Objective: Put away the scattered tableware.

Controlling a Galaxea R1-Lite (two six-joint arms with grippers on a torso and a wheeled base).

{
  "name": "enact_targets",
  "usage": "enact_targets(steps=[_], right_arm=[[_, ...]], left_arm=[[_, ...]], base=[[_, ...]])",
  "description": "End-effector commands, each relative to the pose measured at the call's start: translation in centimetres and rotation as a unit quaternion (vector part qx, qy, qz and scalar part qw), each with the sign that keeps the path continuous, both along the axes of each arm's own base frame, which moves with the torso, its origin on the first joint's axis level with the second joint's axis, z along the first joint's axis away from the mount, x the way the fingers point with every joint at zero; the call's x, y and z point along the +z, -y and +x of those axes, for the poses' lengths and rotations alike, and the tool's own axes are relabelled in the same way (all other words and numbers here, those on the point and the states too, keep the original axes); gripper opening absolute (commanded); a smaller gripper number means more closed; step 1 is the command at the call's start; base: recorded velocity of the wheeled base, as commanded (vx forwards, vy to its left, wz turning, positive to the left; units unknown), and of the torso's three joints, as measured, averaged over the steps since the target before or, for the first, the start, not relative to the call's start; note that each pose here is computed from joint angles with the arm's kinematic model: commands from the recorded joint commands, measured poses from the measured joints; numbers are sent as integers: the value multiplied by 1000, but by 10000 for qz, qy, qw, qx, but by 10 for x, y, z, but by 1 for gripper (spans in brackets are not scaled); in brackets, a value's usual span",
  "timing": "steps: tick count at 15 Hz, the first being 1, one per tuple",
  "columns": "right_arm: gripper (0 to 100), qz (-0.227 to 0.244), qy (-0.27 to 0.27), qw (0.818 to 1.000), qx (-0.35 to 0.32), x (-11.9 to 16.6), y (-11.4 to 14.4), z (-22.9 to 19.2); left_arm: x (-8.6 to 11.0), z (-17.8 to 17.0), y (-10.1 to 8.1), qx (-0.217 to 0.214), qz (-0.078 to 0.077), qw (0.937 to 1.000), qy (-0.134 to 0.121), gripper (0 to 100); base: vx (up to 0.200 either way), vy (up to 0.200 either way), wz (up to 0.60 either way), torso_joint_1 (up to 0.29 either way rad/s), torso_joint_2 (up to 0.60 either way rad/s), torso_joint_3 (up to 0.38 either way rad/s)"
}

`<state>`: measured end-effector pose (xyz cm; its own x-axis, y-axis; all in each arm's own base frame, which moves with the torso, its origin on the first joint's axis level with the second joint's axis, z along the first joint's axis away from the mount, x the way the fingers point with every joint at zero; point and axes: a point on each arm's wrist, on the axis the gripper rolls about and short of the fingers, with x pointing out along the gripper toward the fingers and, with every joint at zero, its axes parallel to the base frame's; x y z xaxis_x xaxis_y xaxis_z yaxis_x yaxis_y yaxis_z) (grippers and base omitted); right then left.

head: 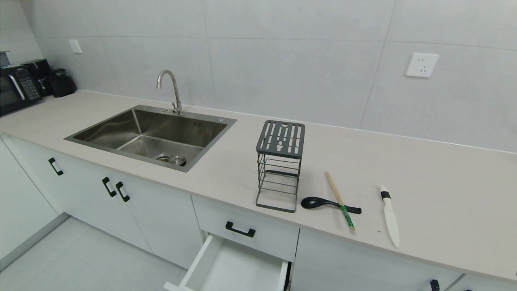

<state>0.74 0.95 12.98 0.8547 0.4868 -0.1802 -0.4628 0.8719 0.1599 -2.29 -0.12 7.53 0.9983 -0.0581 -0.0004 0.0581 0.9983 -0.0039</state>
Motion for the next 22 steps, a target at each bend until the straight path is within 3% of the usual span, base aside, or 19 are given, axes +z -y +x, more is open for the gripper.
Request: enact_targets(steps=[1, 7, 13, 17, 22], right_arm=[[100, -261, -723, 9966, 282, 0, -4, 23], [100, -416, -1203, 9902, 581, -3, -16, 65], [100, -504, -1370, 9843, 992, -5, -24, 70], [100, -493, -1200, 9871, 935, 9, -26, 79], [100, -605, -1567, 9823, 831, 19, -38, 121]], left_arm=[[0, 0, 0, -1, -4, 10000, -6, 100], [0, 0, 0, -1, 19, 10000, -4, 100], [0, 0, 0, -1, 11, 10000, 3, 100], [0, 0, 0, -1, 11, 10000, -5, 100], [0, 0, 0, -9, 11, 10000, 3, 100]], base=[[0, 0, 0, 0, 0, 0], [0, 0, 0, 0, 0, 0], [0, 0, 0, 0, 0, 0], [0, 0, 0, 0, 0, 0], [0, 0, 0, 0, 0, 0]])
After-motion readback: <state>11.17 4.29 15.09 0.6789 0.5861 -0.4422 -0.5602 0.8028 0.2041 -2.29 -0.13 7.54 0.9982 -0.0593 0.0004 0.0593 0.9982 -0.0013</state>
